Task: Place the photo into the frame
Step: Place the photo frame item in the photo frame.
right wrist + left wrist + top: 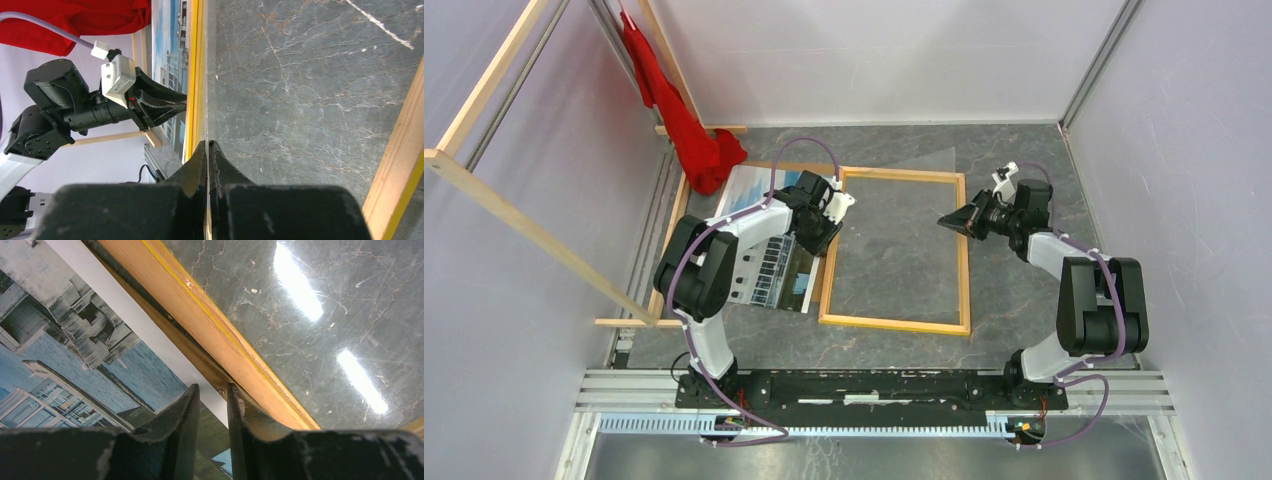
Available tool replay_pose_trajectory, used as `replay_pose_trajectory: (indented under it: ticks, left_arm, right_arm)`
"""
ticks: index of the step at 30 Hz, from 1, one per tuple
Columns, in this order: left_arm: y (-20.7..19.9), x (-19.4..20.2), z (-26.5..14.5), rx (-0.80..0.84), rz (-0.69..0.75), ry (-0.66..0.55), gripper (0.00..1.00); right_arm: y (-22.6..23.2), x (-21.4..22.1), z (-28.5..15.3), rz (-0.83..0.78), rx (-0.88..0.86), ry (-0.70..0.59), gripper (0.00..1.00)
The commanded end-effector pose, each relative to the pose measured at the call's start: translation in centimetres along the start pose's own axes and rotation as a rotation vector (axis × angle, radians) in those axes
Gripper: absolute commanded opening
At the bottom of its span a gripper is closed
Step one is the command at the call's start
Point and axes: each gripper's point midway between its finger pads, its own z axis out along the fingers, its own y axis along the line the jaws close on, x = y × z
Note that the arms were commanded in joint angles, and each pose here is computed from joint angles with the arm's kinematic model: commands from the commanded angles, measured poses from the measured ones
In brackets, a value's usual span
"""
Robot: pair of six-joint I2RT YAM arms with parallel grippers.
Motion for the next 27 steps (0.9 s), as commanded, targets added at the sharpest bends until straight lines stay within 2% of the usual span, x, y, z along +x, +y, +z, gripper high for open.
replay_pose_trajectory:
  ticks: [1, 15, 22, 27]
  left_arm:
    - [-0.2, -1.5, -0.3, 0.004, -0.010, -0.038, 0.33]
    - [-0.3, -1.6, -0.2, 0.009, -0.011, -0.040, 0.33]
    - [-0.2, -1.5, -0.3, 0.005, -0.008, -0.039, 0.32]
    - [-0.2, -1.4, -0.3, 0.003, -0.007, -0.035, 0.32]
  right_arm:
    - [3.1, -0.1, 0.1, -0.031, -0.097, 0.012, 0.00]
    - [4.6, -0.6, -0.3, -0.006, -0.114, -0.012, 0.00]
    - [2.7, -0.5, 0.2, -0.028, -0.031, 0.006, 0.00]
    - [0.7, -0.7, 0.6, -0.061, 0.050, 0.017, 0.16]
